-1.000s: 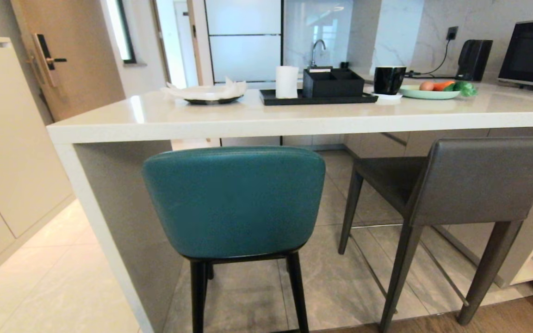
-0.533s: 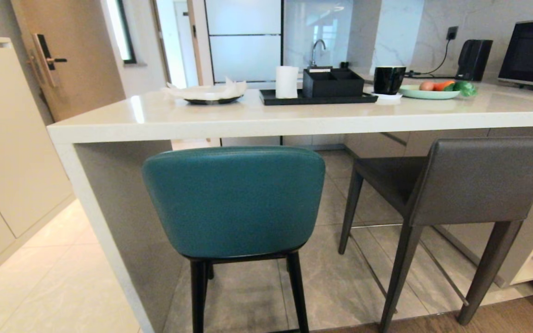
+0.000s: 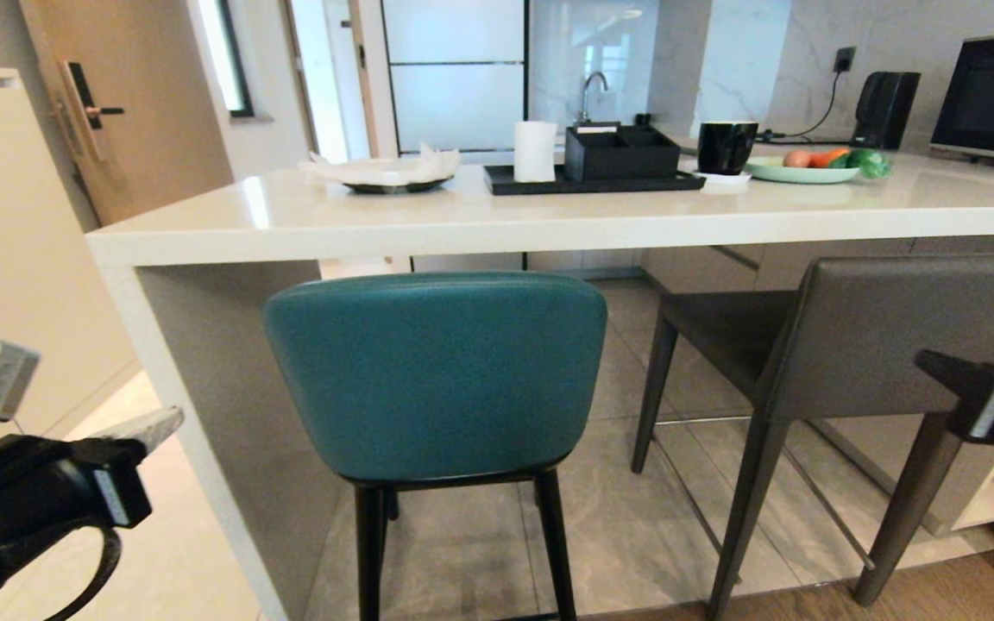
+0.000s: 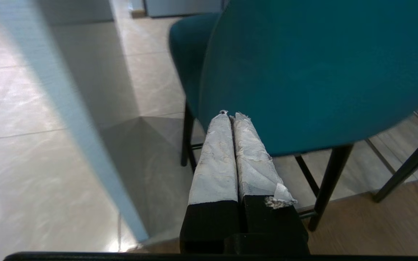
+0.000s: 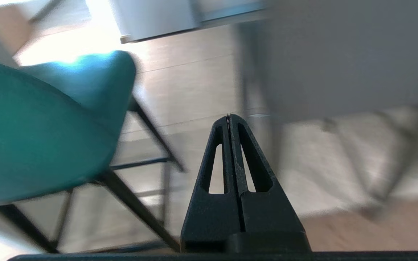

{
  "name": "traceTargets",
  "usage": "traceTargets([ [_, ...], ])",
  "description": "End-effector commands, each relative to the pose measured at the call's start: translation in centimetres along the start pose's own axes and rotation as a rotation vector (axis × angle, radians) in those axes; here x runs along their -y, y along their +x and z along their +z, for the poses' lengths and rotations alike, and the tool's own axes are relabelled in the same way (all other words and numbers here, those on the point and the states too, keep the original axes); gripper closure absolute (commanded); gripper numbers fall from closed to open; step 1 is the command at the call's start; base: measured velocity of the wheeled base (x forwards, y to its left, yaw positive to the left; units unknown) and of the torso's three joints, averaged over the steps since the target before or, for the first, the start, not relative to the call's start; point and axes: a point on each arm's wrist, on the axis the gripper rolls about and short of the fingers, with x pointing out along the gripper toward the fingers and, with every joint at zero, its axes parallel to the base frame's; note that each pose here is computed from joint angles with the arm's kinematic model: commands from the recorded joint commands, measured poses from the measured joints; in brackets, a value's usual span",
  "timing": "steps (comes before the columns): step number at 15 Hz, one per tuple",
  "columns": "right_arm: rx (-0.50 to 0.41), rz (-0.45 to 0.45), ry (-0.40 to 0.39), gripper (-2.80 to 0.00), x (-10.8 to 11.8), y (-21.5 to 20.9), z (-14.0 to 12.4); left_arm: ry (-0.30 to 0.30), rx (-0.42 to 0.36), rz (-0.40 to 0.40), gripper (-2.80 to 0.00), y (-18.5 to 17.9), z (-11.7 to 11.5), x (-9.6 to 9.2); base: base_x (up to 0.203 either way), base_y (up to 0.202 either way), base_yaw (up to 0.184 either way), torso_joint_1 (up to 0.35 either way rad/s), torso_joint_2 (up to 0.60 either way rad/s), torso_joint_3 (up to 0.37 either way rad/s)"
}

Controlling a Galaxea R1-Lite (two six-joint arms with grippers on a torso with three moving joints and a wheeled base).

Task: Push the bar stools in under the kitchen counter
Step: Pull the blue chair out from under the dining table

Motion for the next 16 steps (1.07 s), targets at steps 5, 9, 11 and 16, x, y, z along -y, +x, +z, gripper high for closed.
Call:
traceTargets([
  [5,-0.12,0.267,0.013,0.0,-6.4,7.1,-4.0,0.003,-0.011,-0.027,0.0,10.6,-6.2,-3.1,0.0,0.0,0.0,0.0,0.0,0.0],
  [9,-0.067,0.28,-0.015,0.0,-8.3,9.7,-6.6,0.027,0.023,-0.038,0.0,13.1,-7.2,-6.3,0.0,0.0,0.0,0.0,0.0,0.0],
  [11,-0.067,0.278,-0.007,0.0,-8.7,10.6,-7.7,0.04,0.015,-0.044,0.0,14.5,-8.0,-6.8,0.0,0.0,0.0,0.0,0.0,0.0],
  [16,0.003,0.228,0.018,0.0,-9.6,14.8,-10.2,0.067,0.084,-0.046,0.0,18.9,-8.1,-7.8,0.0,0.0,0.0,0.0,0.0,0.0],
])
